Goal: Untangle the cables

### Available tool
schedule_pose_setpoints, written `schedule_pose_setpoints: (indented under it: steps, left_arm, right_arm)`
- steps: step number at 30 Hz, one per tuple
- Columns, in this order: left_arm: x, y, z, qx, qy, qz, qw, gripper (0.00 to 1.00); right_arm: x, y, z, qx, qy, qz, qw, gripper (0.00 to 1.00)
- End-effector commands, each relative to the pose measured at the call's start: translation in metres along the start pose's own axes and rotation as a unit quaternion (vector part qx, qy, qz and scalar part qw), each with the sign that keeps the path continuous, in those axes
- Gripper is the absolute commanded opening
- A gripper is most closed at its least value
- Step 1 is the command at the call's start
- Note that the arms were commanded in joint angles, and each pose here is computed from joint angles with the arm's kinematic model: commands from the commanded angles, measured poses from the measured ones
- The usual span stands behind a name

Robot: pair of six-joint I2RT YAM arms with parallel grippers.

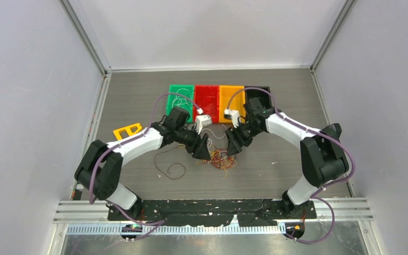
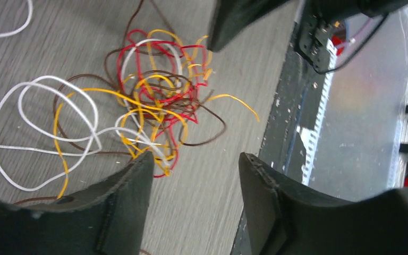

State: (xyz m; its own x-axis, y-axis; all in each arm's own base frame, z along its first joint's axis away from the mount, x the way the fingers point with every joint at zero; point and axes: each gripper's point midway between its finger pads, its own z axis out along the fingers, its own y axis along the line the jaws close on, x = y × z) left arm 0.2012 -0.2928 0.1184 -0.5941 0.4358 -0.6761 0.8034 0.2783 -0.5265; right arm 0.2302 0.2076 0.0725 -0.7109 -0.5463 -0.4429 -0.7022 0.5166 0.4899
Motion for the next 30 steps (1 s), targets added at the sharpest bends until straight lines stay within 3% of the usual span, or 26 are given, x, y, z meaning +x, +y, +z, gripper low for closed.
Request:
schedule_pose_setpoints:
  steps: [1, 4, 8, 11, 12, 16, 17, 21, 30]
  left_arm:
    - [-0.027, 0.022, 0.013, -0.033, -0.039, -0.026, 0.998, 0.57]
    - [-0.021, 0.032, 0.023, -0.034, -0.028, -0.047, 0.998, 0.47]
    - [-0.017, 0.036, 0.025, -0.037, -0.014, -0.061, 0.997, 0.24]
    - [-0.017, 0.032, 0.017, -0.037, -0.017, -0.06, 0.997, 0.0]
    - [-0.021, 0.03, 0.009, -0.038, -0.026, -0.056, 0.997, 0.0]
    - [-0.043, 0.006, -0.039, -0.029, -0.077, -0.021, 0.996, 0.0]
    - [-0.051, -0.003, -0.058, -0.033, -0.095, -0.004, 0.995, 0.0]
    - [-0.061, -0.026, -0.115, -0.056, -0.127, 0.057, 0.989, 0.0]
    - [-0.089, -0.036, -0.237, -0.149, -0.245, 0.08, 0.955, 0.0]
  right_arm:
    - [-0.034, 0.0, 0.019, 0.004, -0.06, -0.019, 0.998, 0.7]
    - [-0.032, 0.0, 0.036, 0.019, -0.048, -0.025, 0.998, 0.7]
    - [-0.032, -0.009, 0.051, 0.055, -0.025, -0.029, 0.998, 0.67]
    - [-0.026, -0.019, 0.057, 0.08, 0.009, -0.023, 0.997, 0.51]
    - [-0.022, -0.02, 0.057, 0.083, 0.02, -0.02, 0.996, 0.38]
    - [-0.008, -0.028, 0.044, 0.114, 0.056, -0.046, 0.991, 0.11]
    - [-0.002, -0.036, 0.04, 0.132, 0.07, -0.063, 0.987, 0.08]
    - [0.026, -0.056, 0.014, 0.188, 0.12, -0.098, 0.97, 0.05]
    - [0.076, -0.082, -0.033, 0.235, 0.156, -0.097, 0.955, 0.06]
